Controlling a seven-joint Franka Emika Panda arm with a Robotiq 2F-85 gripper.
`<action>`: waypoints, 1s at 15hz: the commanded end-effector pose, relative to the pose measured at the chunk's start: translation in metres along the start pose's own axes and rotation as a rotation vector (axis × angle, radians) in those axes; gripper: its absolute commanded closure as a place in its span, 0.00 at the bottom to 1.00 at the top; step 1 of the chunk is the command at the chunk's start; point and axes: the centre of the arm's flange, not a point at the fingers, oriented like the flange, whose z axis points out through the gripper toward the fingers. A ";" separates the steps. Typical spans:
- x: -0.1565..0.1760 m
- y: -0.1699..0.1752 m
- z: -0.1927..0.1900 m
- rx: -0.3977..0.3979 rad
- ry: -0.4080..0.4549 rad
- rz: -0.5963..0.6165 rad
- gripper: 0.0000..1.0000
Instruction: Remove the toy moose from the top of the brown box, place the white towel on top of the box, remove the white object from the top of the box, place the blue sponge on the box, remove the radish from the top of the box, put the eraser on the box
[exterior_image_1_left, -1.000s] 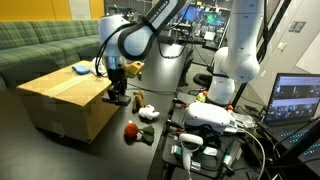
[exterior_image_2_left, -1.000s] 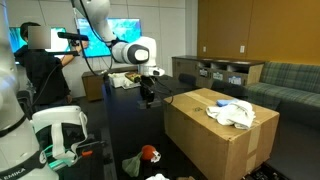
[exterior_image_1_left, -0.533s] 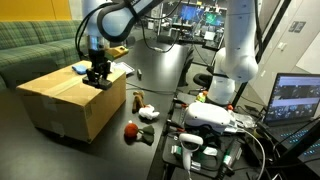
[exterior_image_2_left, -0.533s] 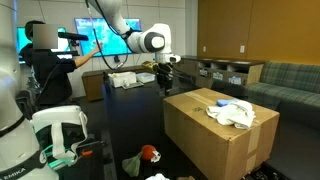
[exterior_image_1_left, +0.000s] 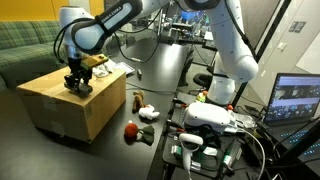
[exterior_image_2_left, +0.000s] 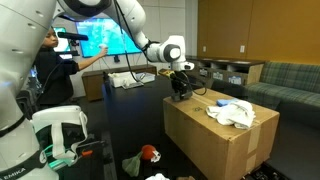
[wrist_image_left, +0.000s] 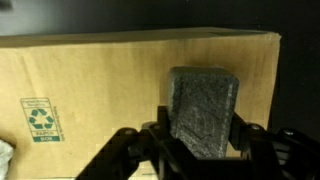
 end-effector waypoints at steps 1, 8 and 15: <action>0.048 -0.008 0.016 -0.032 0.004 0.028 0.68; 0.048 0.005 -0.008 -0.055 -0.039 0.038 0.01; -0.008 0.033 -0.089 -0.051 -0.124 -0.005 0.00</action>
